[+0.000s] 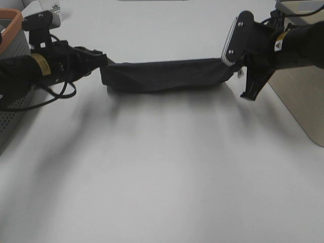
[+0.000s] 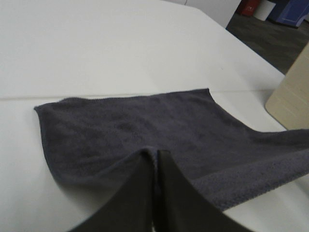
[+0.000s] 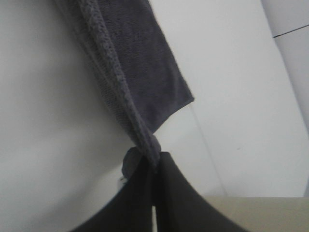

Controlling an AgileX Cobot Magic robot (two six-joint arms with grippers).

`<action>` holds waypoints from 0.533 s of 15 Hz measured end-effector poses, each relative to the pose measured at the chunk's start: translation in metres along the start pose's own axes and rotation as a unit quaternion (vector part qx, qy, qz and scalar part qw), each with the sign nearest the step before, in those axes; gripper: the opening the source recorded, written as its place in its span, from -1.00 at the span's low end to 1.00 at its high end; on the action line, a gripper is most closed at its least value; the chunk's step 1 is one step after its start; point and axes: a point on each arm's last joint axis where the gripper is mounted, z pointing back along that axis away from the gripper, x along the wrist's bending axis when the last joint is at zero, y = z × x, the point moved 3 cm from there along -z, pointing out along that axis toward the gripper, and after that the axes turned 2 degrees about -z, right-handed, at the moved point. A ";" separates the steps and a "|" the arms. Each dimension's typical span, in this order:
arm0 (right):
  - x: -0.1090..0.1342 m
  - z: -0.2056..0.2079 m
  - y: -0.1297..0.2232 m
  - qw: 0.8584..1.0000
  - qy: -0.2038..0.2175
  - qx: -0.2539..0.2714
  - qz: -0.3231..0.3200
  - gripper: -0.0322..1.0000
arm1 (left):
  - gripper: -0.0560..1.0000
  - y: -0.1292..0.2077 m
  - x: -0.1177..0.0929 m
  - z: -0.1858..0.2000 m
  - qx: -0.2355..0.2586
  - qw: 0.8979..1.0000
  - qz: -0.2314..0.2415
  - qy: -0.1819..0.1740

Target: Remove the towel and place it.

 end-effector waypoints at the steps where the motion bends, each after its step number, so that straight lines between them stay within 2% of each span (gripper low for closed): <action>1: 0.017 0.004 0.001 1.000 -0.019 0.001 0.000 -0.90 | -0.89 0.015 -0.002 0.016 0.015 1.000 0.002 -0.002; 2: 0.027 0.006 0.001 1.000 -0.031 0.001 0.002 -0.90 | -0.89 0.021 -0.003 0.023 0.021 1.000 0.005 -0.002; 5: 0.080 0.017 0.004 0.995 -0.098 0.007 0.023 -0.90 | -0.89 0.050 -0.004 0.054 0.056 0.998 0.020 -0.012; 8: 0.108 0.026 0.019 0.990 -0.137 0.027 0.023 -0.90 | -0.89 0.076 -0.006 0.073 0.099 0.995 0.026 -0.011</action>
